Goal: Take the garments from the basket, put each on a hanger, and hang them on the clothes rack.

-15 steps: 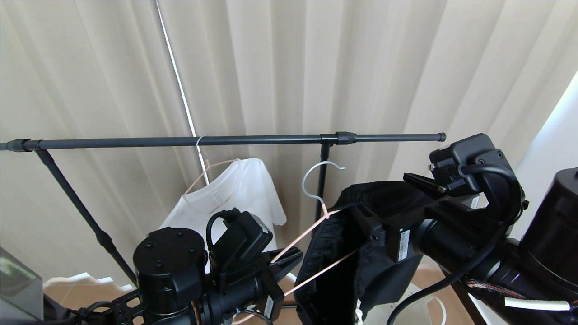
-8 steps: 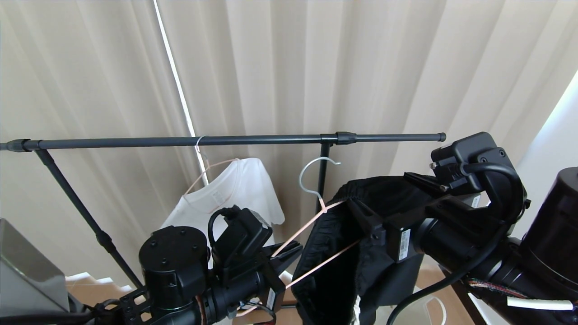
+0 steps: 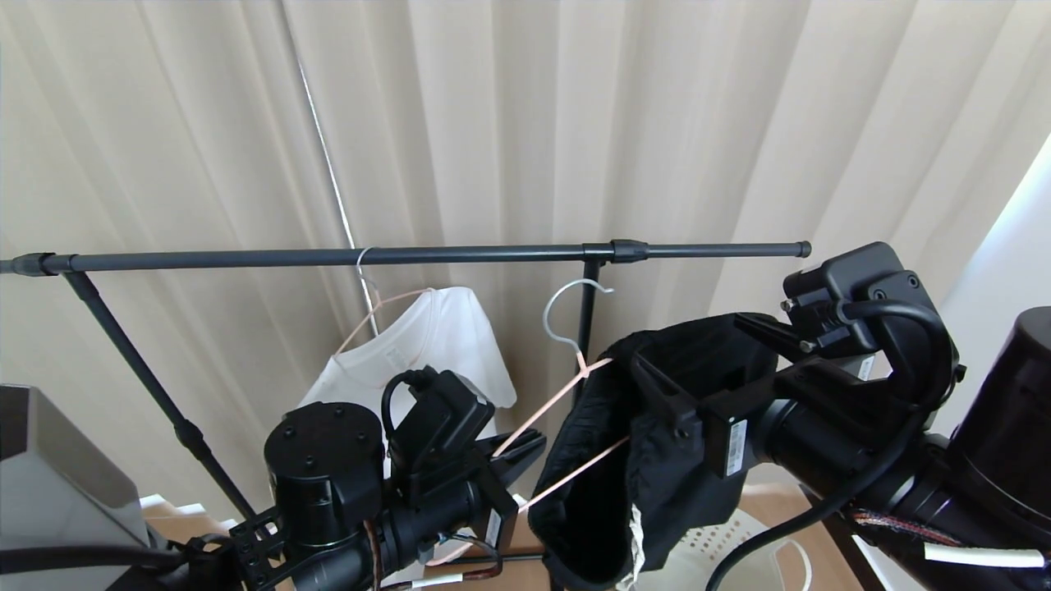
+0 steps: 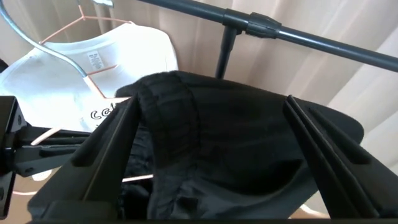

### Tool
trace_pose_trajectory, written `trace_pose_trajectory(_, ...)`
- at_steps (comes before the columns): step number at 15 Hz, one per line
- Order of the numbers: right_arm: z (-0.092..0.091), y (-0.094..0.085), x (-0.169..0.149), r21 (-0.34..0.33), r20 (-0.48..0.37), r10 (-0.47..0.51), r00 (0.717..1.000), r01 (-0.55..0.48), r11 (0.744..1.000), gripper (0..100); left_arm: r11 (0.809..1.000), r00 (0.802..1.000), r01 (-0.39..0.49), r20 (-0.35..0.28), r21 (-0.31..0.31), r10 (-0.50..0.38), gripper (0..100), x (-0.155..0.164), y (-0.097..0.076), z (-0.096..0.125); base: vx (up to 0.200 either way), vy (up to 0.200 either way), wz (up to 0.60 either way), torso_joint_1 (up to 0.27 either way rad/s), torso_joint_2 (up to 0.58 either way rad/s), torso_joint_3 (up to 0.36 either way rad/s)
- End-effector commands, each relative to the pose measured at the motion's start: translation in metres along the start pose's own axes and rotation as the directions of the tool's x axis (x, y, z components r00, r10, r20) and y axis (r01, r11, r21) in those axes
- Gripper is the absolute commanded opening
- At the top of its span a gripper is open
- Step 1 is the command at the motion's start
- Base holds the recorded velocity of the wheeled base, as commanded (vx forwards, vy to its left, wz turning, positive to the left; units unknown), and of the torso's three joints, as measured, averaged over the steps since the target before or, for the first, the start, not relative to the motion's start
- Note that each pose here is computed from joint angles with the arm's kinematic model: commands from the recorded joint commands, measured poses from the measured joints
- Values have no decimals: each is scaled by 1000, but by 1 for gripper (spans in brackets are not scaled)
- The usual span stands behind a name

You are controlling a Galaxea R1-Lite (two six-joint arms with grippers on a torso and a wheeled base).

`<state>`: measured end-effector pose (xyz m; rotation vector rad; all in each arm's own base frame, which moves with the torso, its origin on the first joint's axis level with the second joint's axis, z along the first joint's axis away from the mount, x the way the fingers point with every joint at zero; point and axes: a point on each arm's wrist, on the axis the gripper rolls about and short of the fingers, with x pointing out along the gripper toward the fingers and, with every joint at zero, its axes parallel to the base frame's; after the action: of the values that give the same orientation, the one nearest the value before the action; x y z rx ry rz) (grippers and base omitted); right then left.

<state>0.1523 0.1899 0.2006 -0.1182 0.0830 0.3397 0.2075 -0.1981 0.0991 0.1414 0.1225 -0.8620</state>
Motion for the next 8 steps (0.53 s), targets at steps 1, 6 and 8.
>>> trace_pose_trajectory(1, 0, 0, 0, -3, -1, 0, 1000, 0, 1000, 100, 1000, 1000, -5, 9, 0, 5, 0, 1, 1, 2, 0, 0, 0, 0, 0, 0)
trace_pose_trajectory(6, 2, -4, -6, 1, 4, 2, 1000, -2, 1000, 100, 1000, 1000, 0, -6, -2, 0, 0, -5, 0, -3, 0, 0, 0, 0, 0, 0)
trace_pose_trajectory(8, 1, -6, -8, -10, 5, 2, 1000, -2, 1000, 100, 1000, 1000, -2, 11, -2, 2, 0, -8, 1, -5, 0, 0, 0, 0, 0, 0)
